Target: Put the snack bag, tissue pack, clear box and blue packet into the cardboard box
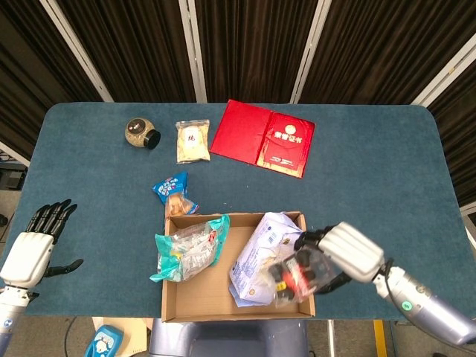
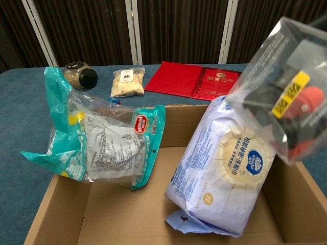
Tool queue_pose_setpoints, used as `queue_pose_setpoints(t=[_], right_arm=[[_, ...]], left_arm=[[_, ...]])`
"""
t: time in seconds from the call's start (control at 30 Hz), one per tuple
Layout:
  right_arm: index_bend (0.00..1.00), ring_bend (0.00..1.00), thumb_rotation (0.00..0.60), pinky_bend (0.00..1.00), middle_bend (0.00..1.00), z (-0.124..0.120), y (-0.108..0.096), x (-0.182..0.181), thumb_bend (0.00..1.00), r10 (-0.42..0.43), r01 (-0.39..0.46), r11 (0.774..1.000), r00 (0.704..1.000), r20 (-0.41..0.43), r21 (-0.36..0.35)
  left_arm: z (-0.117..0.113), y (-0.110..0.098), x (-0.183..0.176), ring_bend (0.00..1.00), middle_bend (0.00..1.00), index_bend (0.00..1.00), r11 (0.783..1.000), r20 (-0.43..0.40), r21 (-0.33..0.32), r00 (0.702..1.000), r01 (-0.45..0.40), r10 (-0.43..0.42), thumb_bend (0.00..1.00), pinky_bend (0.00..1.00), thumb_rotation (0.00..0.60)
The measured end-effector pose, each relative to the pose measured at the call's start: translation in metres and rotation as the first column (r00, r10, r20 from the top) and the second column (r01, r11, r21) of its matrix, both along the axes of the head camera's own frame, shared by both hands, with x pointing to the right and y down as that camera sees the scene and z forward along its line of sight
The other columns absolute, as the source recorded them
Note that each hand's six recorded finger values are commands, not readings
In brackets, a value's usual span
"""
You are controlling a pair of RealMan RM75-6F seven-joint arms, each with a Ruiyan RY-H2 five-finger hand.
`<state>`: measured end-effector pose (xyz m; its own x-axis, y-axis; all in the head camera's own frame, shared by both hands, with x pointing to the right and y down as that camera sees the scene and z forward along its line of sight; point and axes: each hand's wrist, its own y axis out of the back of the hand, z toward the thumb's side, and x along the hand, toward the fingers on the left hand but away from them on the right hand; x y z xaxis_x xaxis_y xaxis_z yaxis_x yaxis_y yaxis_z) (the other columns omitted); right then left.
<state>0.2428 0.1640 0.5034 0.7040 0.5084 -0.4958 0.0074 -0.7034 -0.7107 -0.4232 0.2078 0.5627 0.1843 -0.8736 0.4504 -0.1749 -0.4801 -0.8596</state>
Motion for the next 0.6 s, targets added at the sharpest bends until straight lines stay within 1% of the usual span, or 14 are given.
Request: queue_pose_setpoints(t=[0.03,0.07,0.13,0.17,0.23,0.3,0.37,0.47,0.6], right_arm=[[0.46,0.33,0.6,0.45,0.37,0.002,0.003,-0.002,0.08,-0.012,0.012,1.0,1.0,-0.004,-0.007],[0.4,0.27,0.6,0.4,0.31,0.003,0.006,-0.004,0.07,-0.024,0.024,1.0,1.0,-0.009,-0.014],[0.23,0.12,0.6,0.28,0.16,0.007,0.013,-0.007,0.04,-0.05,0.049,0.998,0.998,-0.025,-0.031],[0.16,0.06,0.6,0.23,0.1,0.009,0.015,-0.008,0.02,-0.06,0.059,0.997,0.998,-0.032,-0.039],[0.07,0.01,0.6,0.16,0.03,0.012,0.02,-0.011,0.01,-0.083,0.08,0.995,0.995,-0.049,-0.059],[0.02,0.0,0.6,0.1,0.0,0.015,0.021,-0.013,0.0,-0.095,0.091,0.994,0.993,-0.066,-0.068],[0.0,0.0,0.6,0.07,0.0,0.017,0.02,-0.014,0.0,-0.093,0.088,0.994,0.993,-0.076,-0.067],[0.0,0.0,0.6,0.05,0.0,0.018,0.014,-0.014,0.0,-0.079,0.075,0.996,0.992,-0.094,-0.053],[0.0,0.0,0.6,0.05,0.0,0.017,0.003,-0.011,0.0,-0.05,0.049,0.999,0.991,-0.128,-0.013]], left_arm=[[0.0,0.0,0.0,0.0,0.0,0.0,1.0,0.0,0.0,1.0,0.0,0.0,0.0,0.0,0.6],[0.0,0.0,0.0,0.0,0.0,0.0,1.0,0.0,0.001,1.0,0.001,-0.001,0.0,0.0,0.6],[0.0,0.0,-0.001,0.0,0.0,0.0,1.0,0.0,0.001,1.0,0.004,-0.004,0.0,0.0,0.6],[0.0,-0.001,-0.001,0.0,0.0,0.0,1.0,0.001,0.001,1.0,0.005,-0.005,0.0,0.0,0.6],[0.0,-0.001,-0.002,0.0,0.0,0.0,1.0,0.001,0.002,1.0,0.007,-0.007,0.0,0.0,0.6],[-0.001,-0.001,-0.003,0.0,0.0,0.0,1.0,0.0,0.002,1.0,0.009,-0.009,0.0,0.0,0.6],[-0.001,-0.001,-0.003,0.0,0.0,0.0,1.0,0.0,0.004,1.0,0.009,-0.009,0.0,0.0,0.6],[-0.001,-0.002,-0.004,0.0,0.0,0.0,1.0,-0.001,0.004,1.0,0.01,-0.01,0.0,0.0,0.6],[-0.001,-0.002,-0.005,0.0,0.0,0.0,1.0,-0.002,0.005,1.0,0.013,-0.013,0.0,0.0,0.6]])
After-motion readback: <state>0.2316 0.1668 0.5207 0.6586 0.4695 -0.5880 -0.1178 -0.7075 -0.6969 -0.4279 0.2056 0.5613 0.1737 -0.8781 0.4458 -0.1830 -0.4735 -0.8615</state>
